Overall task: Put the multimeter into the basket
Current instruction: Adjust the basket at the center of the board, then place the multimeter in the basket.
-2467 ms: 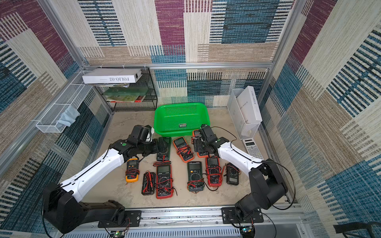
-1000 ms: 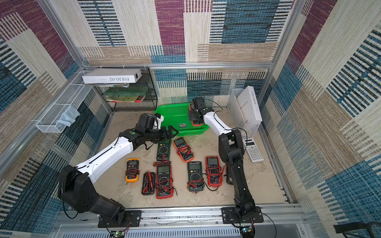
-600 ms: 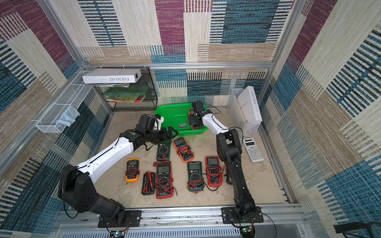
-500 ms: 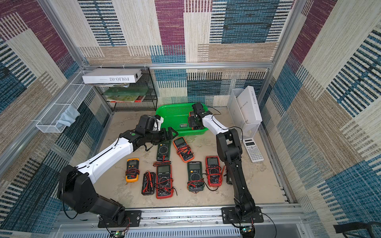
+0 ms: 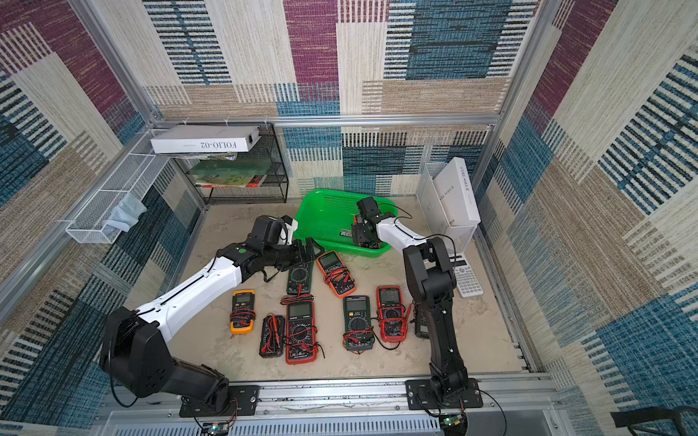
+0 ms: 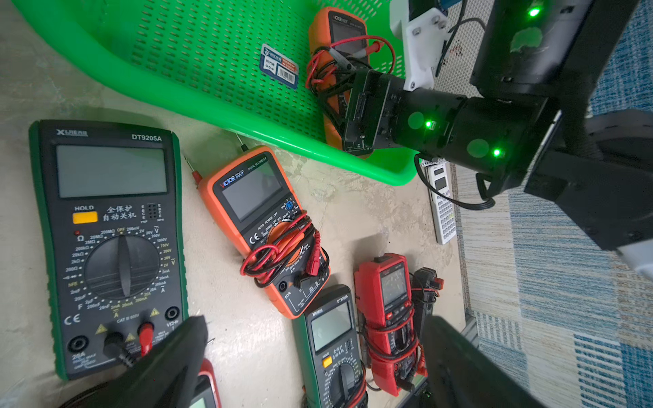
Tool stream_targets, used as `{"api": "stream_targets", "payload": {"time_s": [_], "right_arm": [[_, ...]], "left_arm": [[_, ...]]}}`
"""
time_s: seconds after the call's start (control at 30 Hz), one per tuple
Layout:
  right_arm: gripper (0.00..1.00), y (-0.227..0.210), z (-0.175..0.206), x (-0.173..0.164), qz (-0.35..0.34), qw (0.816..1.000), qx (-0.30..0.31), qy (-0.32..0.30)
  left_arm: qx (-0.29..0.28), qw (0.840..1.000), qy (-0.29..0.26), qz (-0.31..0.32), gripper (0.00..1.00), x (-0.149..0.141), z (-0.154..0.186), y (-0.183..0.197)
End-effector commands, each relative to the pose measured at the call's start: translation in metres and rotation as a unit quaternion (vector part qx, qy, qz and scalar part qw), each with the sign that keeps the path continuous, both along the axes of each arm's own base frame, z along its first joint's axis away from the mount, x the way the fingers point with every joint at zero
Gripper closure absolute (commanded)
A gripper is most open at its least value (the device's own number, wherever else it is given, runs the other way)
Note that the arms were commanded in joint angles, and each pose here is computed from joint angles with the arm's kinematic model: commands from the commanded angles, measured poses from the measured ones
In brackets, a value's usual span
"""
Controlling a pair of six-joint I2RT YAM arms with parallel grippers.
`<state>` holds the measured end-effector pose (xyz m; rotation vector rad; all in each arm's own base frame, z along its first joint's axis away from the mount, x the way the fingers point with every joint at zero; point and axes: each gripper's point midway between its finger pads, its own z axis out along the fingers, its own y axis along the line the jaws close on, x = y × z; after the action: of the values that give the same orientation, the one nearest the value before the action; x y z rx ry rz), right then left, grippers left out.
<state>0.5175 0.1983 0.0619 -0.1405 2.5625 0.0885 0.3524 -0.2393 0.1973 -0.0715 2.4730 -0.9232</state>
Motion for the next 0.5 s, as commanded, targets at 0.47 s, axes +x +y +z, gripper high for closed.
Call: {"api": "stream_targets", "payload": {"time_s": [0.47], "right_arm": [[0.18, -0.017, -0.007, 0.017, -0.178, 0.984, 0.026, 0.020]], "left_arm": [[0.002, 1.000, -0.006, 0.010, 0.00, -0.002, 0.005, 0.004]]}}
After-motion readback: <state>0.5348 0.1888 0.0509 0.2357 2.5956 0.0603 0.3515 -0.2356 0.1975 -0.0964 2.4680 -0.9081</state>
